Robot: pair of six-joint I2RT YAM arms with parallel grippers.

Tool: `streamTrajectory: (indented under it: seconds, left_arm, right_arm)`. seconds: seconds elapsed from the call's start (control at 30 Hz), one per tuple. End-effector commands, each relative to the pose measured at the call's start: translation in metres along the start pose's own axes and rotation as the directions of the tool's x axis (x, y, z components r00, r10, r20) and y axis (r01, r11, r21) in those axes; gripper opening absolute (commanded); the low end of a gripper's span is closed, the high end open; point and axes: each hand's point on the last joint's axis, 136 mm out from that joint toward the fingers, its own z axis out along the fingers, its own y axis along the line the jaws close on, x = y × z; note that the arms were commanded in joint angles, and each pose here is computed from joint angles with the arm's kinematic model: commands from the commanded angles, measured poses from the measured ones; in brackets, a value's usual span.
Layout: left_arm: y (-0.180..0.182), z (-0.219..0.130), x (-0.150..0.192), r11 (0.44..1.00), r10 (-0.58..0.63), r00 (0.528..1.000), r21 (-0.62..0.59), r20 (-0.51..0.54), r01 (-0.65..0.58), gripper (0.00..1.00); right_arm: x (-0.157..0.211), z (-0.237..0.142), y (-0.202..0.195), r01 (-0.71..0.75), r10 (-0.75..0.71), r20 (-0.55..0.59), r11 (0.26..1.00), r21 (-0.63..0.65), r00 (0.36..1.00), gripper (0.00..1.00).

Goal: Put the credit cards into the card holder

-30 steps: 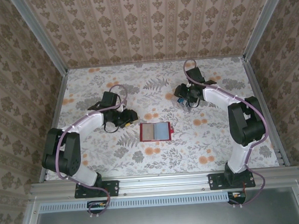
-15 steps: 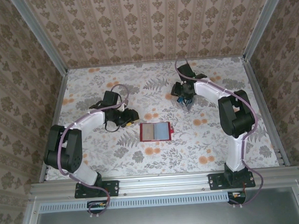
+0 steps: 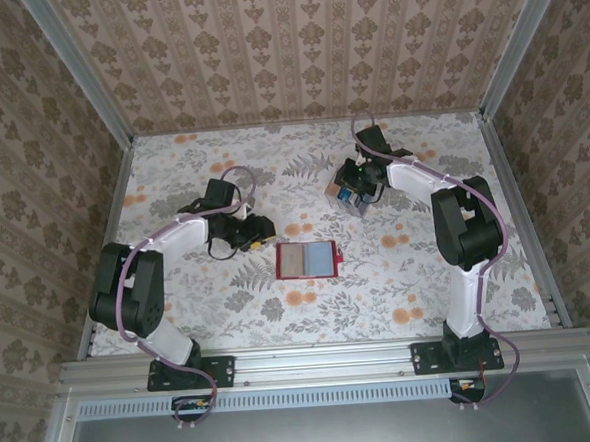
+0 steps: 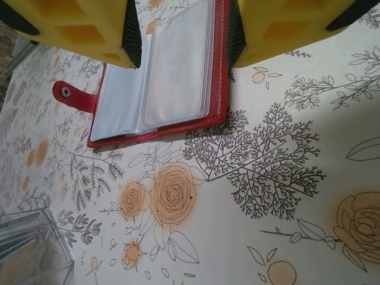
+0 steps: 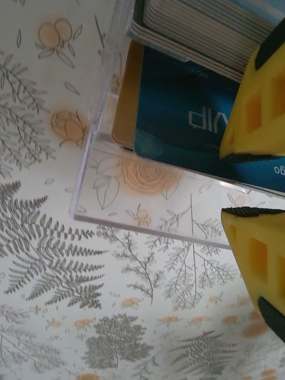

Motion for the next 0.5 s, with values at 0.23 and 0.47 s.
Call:
streamTrajectory:
  seconds: [0.23, 0.47]
  left_arm:
    - [-0.007, -0.001, -0.003, 0.999, 0.037, 0.999, 0.026, -0.003, -0.037, 0.44]
    - [-0.006, 0.001, -0.001, 0.999, 0.035, 0.999, 0.029, -0.012, -0.035, 0.44]
  right_arm:
    - [-0.001, 0.0, 0.02, -0.001, -0.001, -0.02, 0.996, -0.094, 1.0, 0.24]
    - [0.002, 0.006, 0.006, 0.02, -0.02, -0.043, 1.0, 0.0, 0.999, 0.26]
